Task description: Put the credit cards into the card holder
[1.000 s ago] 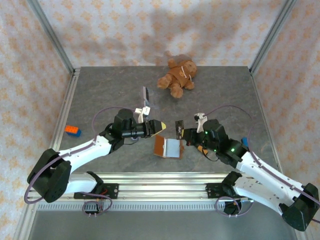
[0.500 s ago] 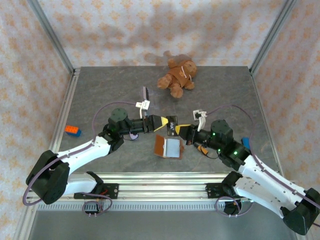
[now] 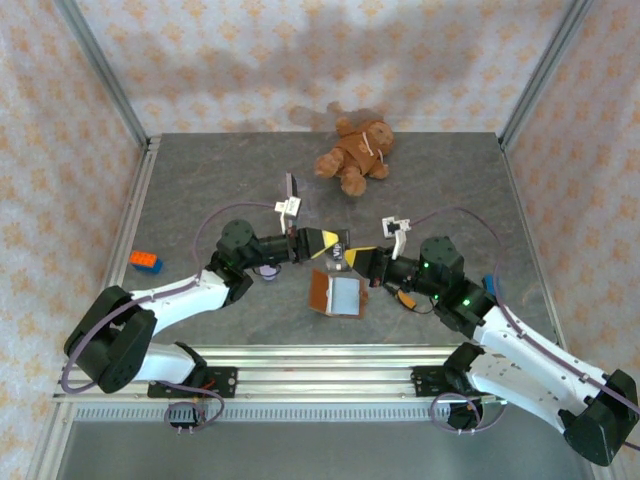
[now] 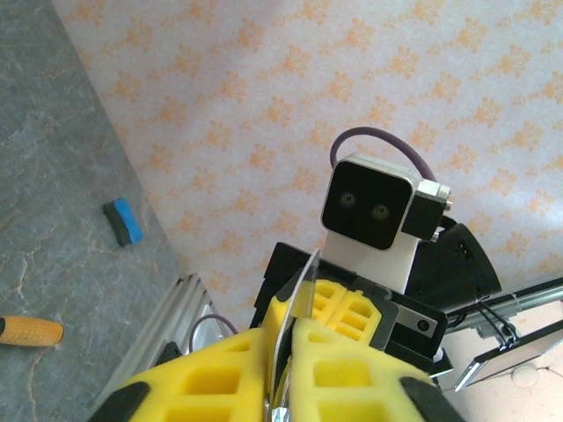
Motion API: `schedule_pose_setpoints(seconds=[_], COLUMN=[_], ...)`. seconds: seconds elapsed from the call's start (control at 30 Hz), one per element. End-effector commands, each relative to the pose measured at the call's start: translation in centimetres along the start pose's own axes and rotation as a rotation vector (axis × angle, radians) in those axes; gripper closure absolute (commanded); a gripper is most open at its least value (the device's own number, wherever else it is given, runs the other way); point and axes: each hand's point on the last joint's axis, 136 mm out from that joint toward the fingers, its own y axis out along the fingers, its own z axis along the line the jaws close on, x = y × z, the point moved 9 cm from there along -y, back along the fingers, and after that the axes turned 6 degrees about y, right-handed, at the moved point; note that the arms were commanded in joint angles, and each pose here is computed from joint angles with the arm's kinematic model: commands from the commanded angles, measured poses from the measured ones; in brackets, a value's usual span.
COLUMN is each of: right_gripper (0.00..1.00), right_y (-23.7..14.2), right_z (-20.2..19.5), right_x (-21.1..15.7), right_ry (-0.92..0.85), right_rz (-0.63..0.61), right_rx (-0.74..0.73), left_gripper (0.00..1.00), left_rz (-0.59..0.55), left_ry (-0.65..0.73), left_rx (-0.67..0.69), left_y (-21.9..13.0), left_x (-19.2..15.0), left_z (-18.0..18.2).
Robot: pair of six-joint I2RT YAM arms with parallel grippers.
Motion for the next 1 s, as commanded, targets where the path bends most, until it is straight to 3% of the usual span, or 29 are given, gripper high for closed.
schedule_pose_setpoints(seconds=[0.0,0.17,0.33,0.5,0.77,0.97], right_gripper=[0.86,0.58,0.49,0.48,0.46,0.46], right_y=[-0.2,-0.6,-1.2,0.1,1.9,4.0], right_z=[-0.2,-2.6,-6.4,-9.8,-11.7,-12.1], right_x=[0.0,-1.3,-2.8,-4.4,-4.9,-5.5], right_ry=[-0.007,0.005,0.039,0.116,0.13,0.184], right_rz=[-0.012,0.018,0.087,0.258,0.314,0.353], right_rx=[-0.021,-0.188,-0.529,-0.786,-0.902,-0.823], left_gripper=[0.9,0.95,0.95,0.95,0.95,0.95], left_rz=[0.032,0.086,0.198,0.304,0.384,0.414], left_ry=[0.034,0.05,0.08,0.079,0.026,0.002], left_rx=[-0.013,0.173,0.409,0.586,0.69,0.753], left_y=[-0.1,-1.1,-2.3,-2.8,-1.0,-0.4], left_x=[-0.5,-1.7,-3.1,-4.3,-5.9,-6.3], left_z=[-0.3,1.3,3.3,4.9,7.7,8.7])
